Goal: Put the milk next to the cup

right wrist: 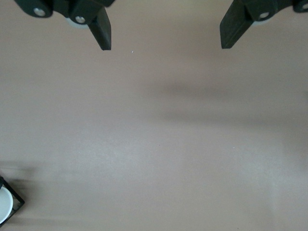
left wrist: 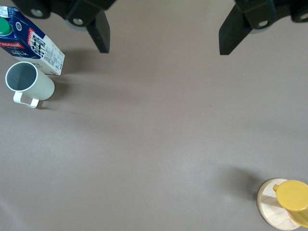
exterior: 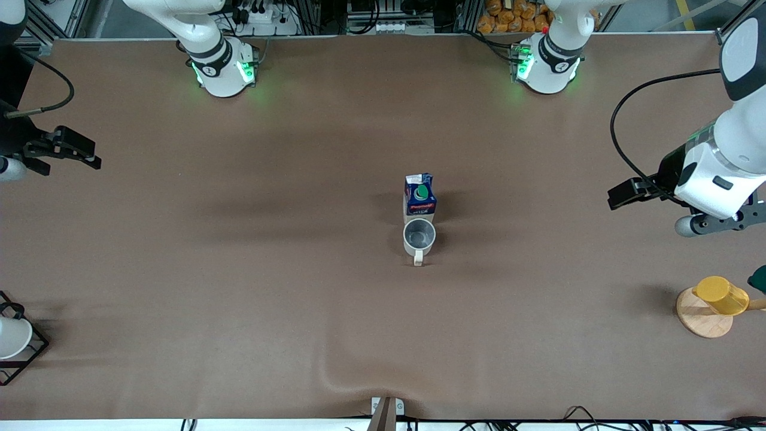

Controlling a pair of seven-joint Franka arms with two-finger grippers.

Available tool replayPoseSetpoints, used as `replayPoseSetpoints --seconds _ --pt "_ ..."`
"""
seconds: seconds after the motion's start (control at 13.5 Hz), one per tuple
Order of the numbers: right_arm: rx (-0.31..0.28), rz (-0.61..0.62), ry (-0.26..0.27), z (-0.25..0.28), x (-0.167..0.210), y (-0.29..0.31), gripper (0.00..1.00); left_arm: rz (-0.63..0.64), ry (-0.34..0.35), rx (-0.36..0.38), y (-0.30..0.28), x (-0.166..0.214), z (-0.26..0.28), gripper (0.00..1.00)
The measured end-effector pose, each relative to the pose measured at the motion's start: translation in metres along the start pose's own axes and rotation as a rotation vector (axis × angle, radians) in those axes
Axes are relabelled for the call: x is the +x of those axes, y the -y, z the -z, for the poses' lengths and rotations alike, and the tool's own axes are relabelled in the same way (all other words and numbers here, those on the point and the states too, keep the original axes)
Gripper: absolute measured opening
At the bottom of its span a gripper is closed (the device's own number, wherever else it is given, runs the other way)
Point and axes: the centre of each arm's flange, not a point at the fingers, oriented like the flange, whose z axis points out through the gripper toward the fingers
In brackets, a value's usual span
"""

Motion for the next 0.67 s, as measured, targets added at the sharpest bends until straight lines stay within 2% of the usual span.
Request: replayPoseSetpoints --seconds 0.67 --pt "0.000 0.000 0.000 0.0000 0.0000 0.0000 1.00 0.001 0.005 0.005 0.0021 -0.0036 0.0035 1.00"
